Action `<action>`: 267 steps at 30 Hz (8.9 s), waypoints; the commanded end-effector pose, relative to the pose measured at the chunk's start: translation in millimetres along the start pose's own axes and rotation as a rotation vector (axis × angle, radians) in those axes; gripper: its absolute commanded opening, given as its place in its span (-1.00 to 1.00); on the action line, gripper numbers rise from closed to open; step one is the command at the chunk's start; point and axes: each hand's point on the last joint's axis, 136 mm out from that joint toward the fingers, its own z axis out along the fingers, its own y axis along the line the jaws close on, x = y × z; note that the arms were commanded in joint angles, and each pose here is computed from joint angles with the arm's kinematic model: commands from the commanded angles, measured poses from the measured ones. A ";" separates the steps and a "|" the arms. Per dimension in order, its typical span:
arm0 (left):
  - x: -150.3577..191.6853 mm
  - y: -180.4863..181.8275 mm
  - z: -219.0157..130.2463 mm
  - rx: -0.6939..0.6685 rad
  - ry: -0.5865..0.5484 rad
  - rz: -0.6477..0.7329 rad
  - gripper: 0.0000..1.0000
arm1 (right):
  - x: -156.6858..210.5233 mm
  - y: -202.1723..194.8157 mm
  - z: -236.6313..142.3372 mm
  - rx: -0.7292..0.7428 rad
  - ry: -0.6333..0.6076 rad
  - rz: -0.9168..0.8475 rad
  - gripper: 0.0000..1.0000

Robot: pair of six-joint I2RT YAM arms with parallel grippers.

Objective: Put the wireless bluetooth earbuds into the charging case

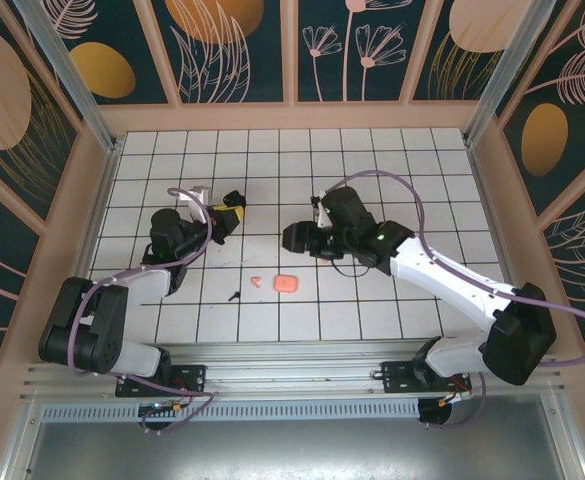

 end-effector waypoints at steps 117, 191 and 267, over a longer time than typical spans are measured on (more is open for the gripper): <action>-25.2 41.9 -24.5 -0.198 -0.164 -0.069 -0.84 | 123.2 -57.3 150.1 0.458 0.436 0.605 -0.58; -22.8 41.9 -26.3 -0.207 -0.153 -0.059 -0.84 | 128.3 -56.8 146.9 0.480 0.440 0.550 -0.55; -21.0 35.7 -20.4 -0.168 -0.106 -0.028 -0.85 | 123.8 -173.0 -8.0 0.680 0.493 0.475 -0.28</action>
